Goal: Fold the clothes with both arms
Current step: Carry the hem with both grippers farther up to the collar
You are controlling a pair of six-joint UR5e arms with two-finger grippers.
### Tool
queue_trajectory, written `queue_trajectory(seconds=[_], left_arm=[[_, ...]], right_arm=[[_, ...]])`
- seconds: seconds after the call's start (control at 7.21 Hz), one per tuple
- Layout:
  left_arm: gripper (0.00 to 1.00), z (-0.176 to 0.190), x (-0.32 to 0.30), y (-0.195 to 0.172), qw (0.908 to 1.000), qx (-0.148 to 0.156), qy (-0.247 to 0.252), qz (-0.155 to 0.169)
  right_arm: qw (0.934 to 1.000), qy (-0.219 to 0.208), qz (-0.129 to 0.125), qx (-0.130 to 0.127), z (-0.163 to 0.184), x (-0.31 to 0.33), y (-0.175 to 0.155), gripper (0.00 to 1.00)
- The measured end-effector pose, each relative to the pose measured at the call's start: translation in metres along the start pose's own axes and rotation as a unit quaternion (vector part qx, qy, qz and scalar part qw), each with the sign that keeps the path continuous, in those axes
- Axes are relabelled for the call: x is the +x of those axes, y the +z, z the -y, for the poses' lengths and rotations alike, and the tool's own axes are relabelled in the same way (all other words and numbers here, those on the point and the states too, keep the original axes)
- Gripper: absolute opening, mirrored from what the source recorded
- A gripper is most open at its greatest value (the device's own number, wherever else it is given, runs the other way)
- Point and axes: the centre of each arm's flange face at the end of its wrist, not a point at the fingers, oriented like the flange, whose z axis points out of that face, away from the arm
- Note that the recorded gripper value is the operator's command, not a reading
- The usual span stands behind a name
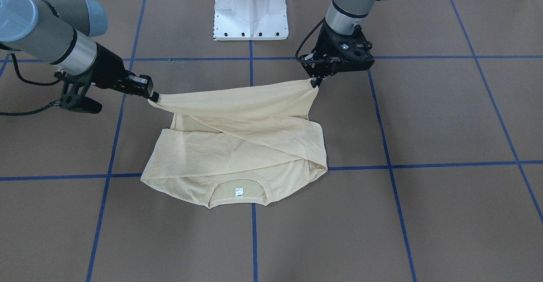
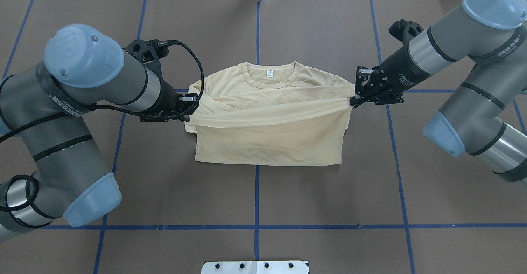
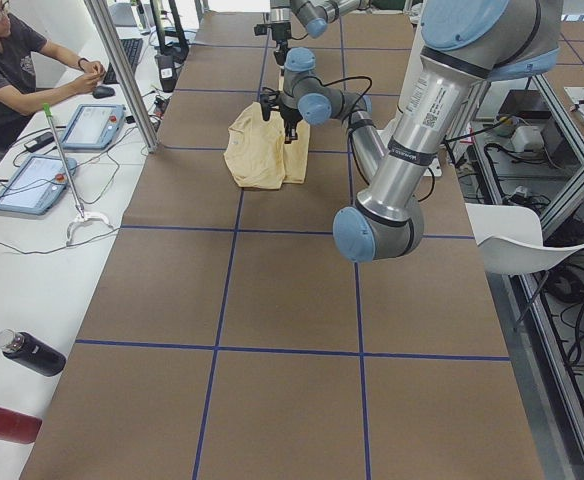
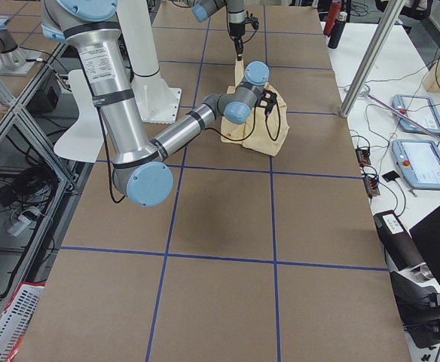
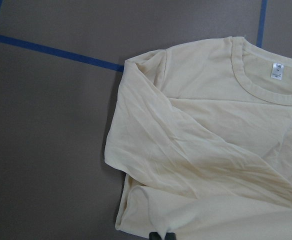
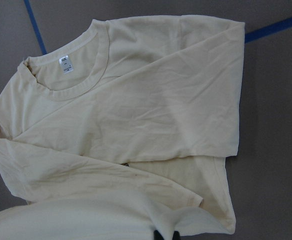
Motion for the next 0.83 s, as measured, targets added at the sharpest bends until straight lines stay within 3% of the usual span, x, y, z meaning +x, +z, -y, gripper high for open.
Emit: queue_trajectory(seconds=[0.83], left_arm=[[0.00,0.041,0.010,0.036,0.9995,0.020,0.000,-0.026]], right_arm=[[0.9997,-0.009,-0.014,0.019,0.049,-0.006,0.011,0.00]])
